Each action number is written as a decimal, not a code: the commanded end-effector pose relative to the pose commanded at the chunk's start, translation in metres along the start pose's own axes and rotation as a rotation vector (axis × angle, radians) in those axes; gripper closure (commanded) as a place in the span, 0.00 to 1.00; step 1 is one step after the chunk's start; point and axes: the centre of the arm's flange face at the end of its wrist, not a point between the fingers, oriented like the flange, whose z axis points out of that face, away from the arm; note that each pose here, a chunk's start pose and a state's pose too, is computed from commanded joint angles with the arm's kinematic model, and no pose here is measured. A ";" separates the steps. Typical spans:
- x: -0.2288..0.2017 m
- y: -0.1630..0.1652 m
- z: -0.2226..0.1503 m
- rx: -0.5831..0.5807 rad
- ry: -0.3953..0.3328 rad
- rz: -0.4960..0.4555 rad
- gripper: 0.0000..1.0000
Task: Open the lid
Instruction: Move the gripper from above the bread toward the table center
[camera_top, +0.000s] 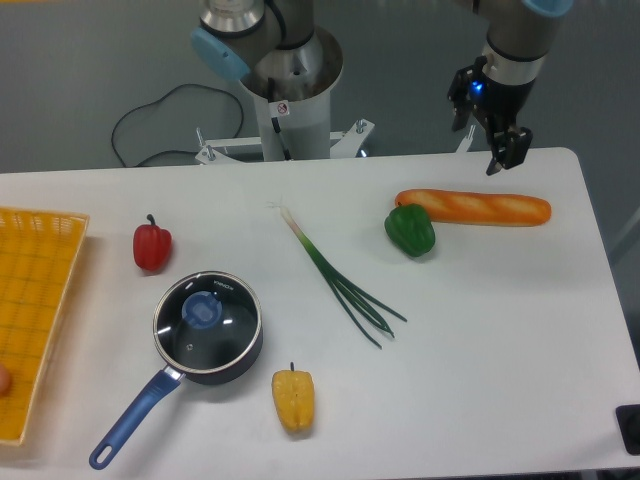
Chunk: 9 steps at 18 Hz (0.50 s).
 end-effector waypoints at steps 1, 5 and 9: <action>-0.001 -0.004 0.000 0.000 0.000 0.008 0.00; -0.008 -0.018 0.010 -0.002 0.024 0.008 0.00; -0.009 -0.038 0.019 0.004 0.037 0.029 0.00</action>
